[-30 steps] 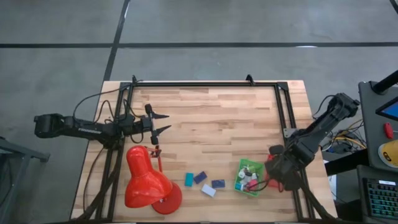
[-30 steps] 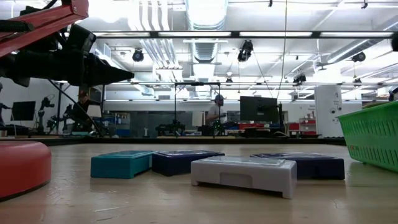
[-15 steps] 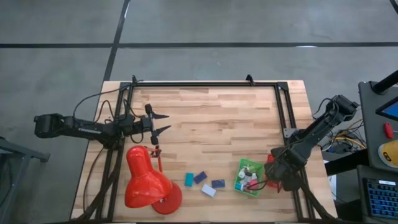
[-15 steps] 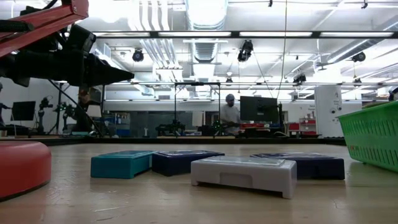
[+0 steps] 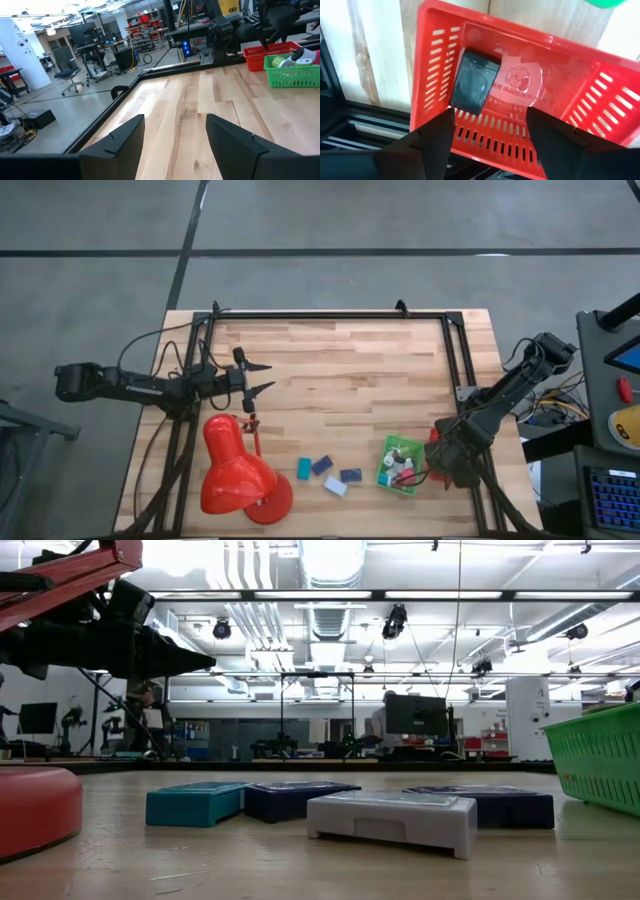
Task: Pick & Place Office items
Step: Put the dark blue digital clock into the red basket
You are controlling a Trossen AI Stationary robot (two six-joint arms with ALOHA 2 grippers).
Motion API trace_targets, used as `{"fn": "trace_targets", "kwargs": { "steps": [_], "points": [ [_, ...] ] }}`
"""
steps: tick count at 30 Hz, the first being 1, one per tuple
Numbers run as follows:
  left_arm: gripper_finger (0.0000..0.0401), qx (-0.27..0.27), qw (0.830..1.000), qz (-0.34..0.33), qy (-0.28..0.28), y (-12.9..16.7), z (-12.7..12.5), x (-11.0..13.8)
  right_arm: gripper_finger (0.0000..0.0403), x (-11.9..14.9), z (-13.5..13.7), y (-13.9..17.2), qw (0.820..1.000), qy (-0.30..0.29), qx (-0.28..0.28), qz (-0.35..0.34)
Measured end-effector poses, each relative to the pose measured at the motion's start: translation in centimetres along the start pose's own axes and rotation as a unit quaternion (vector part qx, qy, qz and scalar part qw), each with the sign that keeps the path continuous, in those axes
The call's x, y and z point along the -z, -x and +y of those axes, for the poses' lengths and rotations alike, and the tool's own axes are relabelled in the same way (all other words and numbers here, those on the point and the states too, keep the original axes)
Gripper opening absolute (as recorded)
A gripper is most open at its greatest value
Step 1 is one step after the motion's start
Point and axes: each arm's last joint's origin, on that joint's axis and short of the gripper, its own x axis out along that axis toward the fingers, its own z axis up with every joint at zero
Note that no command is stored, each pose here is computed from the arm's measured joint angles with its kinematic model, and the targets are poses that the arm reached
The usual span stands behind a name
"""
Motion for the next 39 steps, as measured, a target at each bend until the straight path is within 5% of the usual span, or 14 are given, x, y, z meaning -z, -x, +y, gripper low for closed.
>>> {"fn": "trace_targets", "kwargs": {
  "steps": [15,21,25,31,39],
  "points": [
    [0.0218,0.0,1.0,0.0,0.0,0.0,0.0,0.0,0.0257,-0.3,0.2,0.6,0.999,0.02,0.012,-0.024],
    [0.0218,0.0,1.0,0.0,0.0,0.0,0.0,0.0,0.0271,-0.5,0.7,3.9,0.992,0.06,0.085,-0.073],
    [0.0218,0.0,1.0,0.0,0.0,0.0,0.0,0.0,0.0282,-1.1,1.3,6.6,0.968,0.114,0.159,-0.154],
    [0.0218,0.0,1.0,0.0,0.0,0.0,0.0,0.0,0.0299,-3.5,1.6,9.2,0.894,0.151,0.28,-0.317],
    [0.0218,0.0,1.0,0.0,0.0,0.0,0.0,0.0,0.0306,-8.9,-2.2,10.1,0.855,0.005,0.192,-0.482]
  ]
}}
